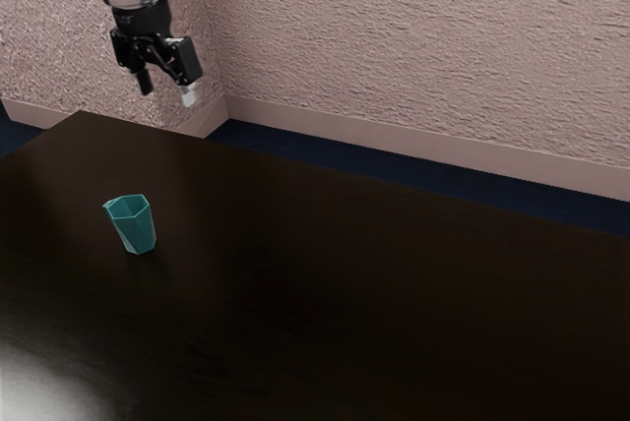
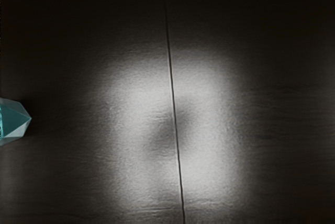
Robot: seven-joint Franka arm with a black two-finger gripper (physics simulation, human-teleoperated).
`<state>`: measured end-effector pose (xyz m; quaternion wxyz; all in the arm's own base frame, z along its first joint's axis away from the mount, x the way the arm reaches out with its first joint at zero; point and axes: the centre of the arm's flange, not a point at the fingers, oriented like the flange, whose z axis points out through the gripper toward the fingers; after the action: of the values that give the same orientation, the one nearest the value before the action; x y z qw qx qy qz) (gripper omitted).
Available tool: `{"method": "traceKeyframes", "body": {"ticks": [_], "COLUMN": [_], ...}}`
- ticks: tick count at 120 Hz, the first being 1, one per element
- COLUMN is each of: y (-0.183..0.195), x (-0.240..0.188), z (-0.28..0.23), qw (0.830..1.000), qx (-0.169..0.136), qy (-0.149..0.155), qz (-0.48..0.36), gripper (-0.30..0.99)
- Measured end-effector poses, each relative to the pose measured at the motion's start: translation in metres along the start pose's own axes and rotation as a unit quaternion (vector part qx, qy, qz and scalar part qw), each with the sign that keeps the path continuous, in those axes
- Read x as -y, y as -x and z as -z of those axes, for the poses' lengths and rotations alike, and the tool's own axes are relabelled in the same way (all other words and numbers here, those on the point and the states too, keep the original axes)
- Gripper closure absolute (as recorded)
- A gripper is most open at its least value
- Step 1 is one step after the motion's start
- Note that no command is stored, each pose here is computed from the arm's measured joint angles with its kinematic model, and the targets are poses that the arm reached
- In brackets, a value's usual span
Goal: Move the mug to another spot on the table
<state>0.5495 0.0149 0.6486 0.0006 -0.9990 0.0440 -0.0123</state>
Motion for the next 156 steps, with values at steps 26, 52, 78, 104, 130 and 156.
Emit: {"method": "traceKeyframes", "body": {"ticks": [26, 52, 78, 104, 130, 156], "y": [0.000, 0.003, -0.012, -0.022, -0.035, -0.034], "x": [0.005, 0.011, 0.032, 0.168, 0.239, 0.272], "z": [-0.001, 0.001, -0.023, -0.083, -0.144, -0.209], "qw": [1.000, 1.000, 0.998, 0.996, 0.988, 0.962], "qx": [0.000, 0.001, 0.012, 0.023, 0.003, -0.018], "qy": [0.007, 0.010, -0.018, -0.031, 0.019, 0.086], "qz": [0.002, 0.000, -0.055, -0.078, -0.156, -0.258], "gripper": [0.00, 0.00, 0.00, 0.00, 0.00, 0.00]}}
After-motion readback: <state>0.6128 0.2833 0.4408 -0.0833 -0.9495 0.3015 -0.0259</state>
